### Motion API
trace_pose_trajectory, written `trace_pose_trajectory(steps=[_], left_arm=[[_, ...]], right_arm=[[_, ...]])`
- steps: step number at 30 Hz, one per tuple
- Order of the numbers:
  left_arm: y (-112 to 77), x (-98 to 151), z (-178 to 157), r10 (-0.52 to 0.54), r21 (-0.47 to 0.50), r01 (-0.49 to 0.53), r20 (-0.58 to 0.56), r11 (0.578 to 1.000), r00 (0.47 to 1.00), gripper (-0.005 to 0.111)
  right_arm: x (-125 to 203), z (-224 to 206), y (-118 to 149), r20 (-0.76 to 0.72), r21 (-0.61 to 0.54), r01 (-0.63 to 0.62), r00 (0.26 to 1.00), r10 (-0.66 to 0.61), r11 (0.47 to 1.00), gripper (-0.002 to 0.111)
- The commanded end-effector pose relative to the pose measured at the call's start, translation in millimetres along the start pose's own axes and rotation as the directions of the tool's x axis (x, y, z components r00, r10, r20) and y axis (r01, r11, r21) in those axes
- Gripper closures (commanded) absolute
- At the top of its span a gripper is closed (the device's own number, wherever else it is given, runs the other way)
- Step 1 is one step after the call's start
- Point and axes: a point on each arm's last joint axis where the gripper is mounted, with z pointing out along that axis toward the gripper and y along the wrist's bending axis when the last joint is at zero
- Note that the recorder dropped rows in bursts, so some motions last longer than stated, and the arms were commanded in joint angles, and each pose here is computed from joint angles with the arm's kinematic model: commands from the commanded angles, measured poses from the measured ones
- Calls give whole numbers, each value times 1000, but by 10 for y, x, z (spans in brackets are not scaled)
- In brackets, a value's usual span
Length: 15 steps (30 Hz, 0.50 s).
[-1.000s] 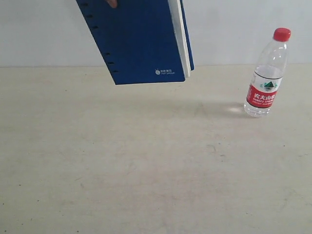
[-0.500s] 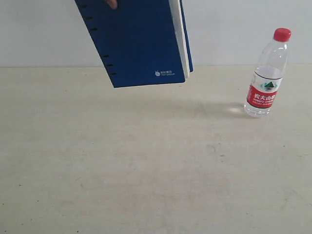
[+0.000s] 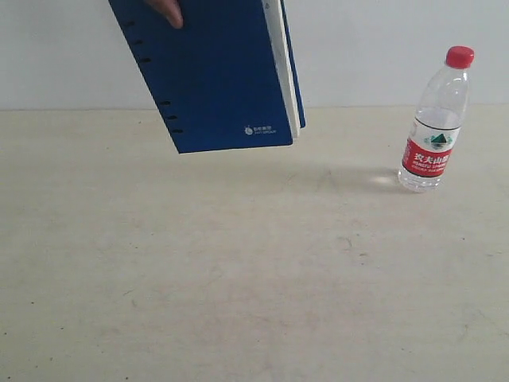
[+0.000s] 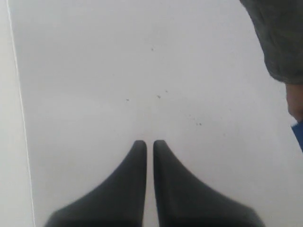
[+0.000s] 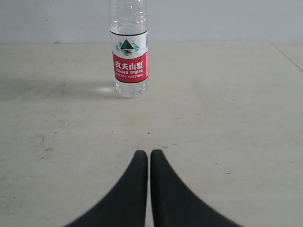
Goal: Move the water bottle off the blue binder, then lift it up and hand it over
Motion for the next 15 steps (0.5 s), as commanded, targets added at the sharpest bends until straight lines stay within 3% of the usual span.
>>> trace_pose_trajectory(steps=[1,4,5,7,10,12,15], left_arm=[[11,-273,0,-108,30,107,62,994,992,102],[-57,-307,-4,-238,114,236,4,965,971,102],[-85,-285,2,-231,140,232,-26,963,973,102],[-148,-159,17,-274,170,299,-156,939,949,102],[-152,131,-1,-215,119,256,-284,959,934,102],[-168,462,-57,-246,56,291,-396,955,885,102],[-195,773,-165,-258,24,306,-476,952,841,102]], right_arm=[[-14,-4,-3,14,5,5,1000,-5,1000,109],[-14,-4,-3,14,5,3,1000,-3,1000,109],[-14,-4,-3,14,5,3,1000,-3,1000,109],[-14,-4,-3,14,5,3,1000,-3,1000,109],[-14,-4,-3,14,5,3,1000,-3,1000,109],[-14,-4,-3,14,5,3,1000,-3,1000,109],[-14,-4,-3,14,5,3,1000,-3,1000,109]])
